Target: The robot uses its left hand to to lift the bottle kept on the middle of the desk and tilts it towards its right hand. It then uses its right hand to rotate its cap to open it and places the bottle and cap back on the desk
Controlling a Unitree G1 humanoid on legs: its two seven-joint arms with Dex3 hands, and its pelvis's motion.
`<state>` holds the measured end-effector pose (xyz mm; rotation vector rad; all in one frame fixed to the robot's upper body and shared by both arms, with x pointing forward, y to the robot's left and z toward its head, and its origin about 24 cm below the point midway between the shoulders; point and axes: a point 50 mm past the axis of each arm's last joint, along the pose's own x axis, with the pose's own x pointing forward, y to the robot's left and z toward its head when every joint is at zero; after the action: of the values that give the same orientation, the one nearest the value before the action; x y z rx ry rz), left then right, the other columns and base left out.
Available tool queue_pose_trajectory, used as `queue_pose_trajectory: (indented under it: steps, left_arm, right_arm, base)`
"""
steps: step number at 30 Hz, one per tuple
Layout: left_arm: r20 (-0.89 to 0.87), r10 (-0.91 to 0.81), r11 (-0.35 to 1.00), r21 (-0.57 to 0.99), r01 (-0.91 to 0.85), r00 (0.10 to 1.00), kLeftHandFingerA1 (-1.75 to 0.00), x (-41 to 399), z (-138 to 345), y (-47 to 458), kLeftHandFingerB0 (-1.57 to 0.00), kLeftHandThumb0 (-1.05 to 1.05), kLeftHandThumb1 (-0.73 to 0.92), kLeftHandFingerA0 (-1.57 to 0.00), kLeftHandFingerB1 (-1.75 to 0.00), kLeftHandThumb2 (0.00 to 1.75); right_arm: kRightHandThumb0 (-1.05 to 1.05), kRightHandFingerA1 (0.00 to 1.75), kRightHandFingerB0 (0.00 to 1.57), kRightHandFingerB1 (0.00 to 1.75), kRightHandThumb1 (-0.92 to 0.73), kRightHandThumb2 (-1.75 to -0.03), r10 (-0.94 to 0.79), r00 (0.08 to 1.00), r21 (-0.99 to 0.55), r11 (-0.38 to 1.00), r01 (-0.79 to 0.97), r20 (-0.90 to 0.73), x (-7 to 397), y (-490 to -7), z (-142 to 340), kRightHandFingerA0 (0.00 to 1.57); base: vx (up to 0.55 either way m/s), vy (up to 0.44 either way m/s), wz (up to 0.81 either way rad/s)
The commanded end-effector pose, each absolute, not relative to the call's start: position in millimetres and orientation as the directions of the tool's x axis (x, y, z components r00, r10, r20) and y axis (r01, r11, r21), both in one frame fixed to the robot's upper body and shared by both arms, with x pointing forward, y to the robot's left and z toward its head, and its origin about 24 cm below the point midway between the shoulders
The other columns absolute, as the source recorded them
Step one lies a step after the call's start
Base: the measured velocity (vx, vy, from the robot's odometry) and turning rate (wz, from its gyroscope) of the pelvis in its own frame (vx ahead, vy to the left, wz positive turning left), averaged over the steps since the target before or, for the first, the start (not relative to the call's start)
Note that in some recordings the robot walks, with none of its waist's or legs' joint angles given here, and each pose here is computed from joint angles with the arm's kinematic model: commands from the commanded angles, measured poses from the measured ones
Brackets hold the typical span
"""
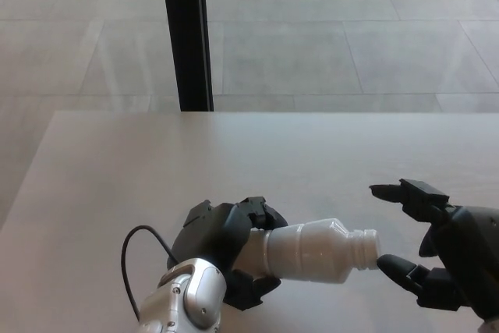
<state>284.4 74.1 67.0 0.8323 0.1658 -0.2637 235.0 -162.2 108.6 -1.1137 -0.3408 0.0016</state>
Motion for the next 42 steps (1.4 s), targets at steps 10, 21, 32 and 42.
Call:
queue_pose_trajectory:
  steps: [10,21,32,42]
  left_arm:
    - [-0.243,-0.141,0.672,0.689,0.273,0.960,-1.53,284.0,67.5,76.2,-0.77,-0.07,0.51,-0.79,-0.85,0.96]
    - [-0.248,-0.162,0.679,0.674,0.290,0.955,-1.28,283.7,65.6,74.7,-0.87,-0.08,0.47,-1.12,-0.99,1.06]
    - [-0.247,-0.161,0.678,0.676,0.289,0.956,-1.58,283.6,66.7,74.9,-0.77,-0.09,0.59,-0.79,-0.86,0.83]
    - [-0.233,-0.167,0.691,0.665,0.282,0.958,-1.29,283.9,66.2,71.8,-0.90,-0.09,0.48,-1.12,-1.04,1.06]
  right_arm:
    - [-0.53,1.00,0.53,0.38,-0.55,-0.58,0.209,0.961,-0.902,0.424,0.077,0.180,230.2,-160.2,95.3,0.95]
    - [-0.51,0.98,0.53,0.37,-0.56,-0.58,0.191,0.969,-0.910,0.410,0.069,0.160,233.1,-163.4,92.6,0.95]
    - [-0.48,0.99,0.52,0.37,-0.63,-0.60,0.187,0.969,-0.911,0.406,0.074,0.162,234.5,-167.6,91.9,0.94]
    - [-0.41,1.01,0.61,0.44,-0.67,-0.60,0.208,0.946,-0.883,0.450,0.133,0.249,234.1,-166.5,93.7,1.08]
  base:
    - [0.00,0.000,0.00]
    - [0.00,0.000,0.00]
    - [0.00,0.000,0.00]
    - [0.00,0.000,0.00]
